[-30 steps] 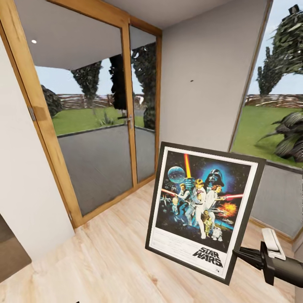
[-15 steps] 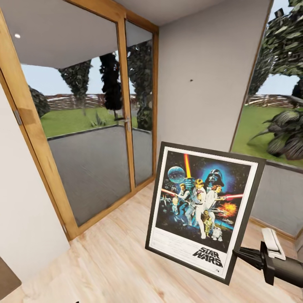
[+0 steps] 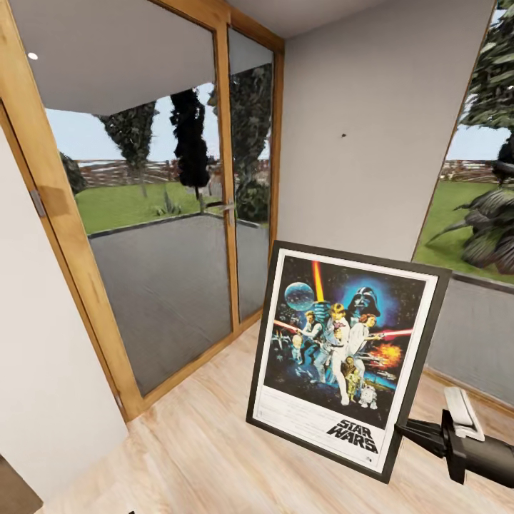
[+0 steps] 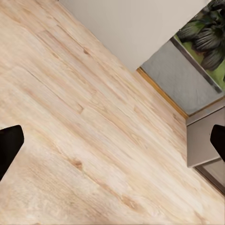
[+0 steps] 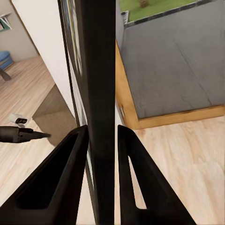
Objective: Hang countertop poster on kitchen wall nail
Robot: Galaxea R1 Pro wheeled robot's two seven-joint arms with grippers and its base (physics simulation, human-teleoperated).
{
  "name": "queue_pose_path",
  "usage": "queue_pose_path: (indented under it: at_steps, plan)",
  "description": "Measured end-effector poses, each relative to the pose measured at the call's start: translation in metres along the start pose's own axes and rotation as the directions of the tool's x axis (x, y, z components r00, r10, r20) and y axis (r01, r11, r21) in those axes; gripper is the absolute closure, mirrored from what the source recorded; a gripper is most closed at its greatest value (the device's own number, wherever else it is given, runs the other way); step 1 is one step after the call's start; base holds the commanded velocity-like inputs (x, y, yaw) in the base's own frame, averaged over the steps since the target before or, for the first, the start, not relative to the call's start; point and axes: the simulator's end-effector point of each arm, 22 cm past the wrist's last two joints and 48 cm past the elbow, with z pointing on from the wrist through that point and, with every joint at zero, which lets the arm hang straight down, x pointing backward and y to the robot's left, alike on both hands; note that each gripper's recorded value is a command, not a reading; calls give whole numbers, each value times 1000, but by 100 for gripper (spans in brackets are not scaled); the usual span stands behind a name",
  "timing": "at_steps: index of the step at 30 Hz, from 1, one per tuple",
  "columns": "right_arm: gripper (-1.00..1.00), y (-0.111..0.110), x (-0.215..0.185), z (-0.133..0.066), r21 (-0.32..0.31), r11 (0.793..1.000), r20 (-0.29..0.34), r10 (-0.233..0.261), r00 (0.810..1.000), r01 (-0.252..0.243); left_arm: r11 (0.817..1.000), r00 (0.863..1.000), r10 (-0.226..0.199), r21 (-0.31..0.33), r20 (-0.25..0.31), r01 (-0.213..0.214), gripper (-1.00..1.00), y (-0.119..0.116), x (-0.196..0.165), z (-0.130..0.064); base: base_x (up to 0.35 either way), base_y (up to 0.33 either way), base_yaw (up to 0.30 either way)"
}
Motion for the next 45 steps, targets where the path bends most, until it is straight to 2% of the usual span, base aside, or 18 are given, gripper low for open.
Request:
queue_pose_path:
  at_steps: [13,45]
  plan:
    - [100,0,0,0,0,1000,0,0,1000,0,1000,1000,0,0,0,0,-100,0,0,0,259,267,-71]
    - [100,0,0,0,0,1000,1,2,1000,-2,1000,1000,-1,-1,2,1,-100,0,-1,0,269,251,-281]
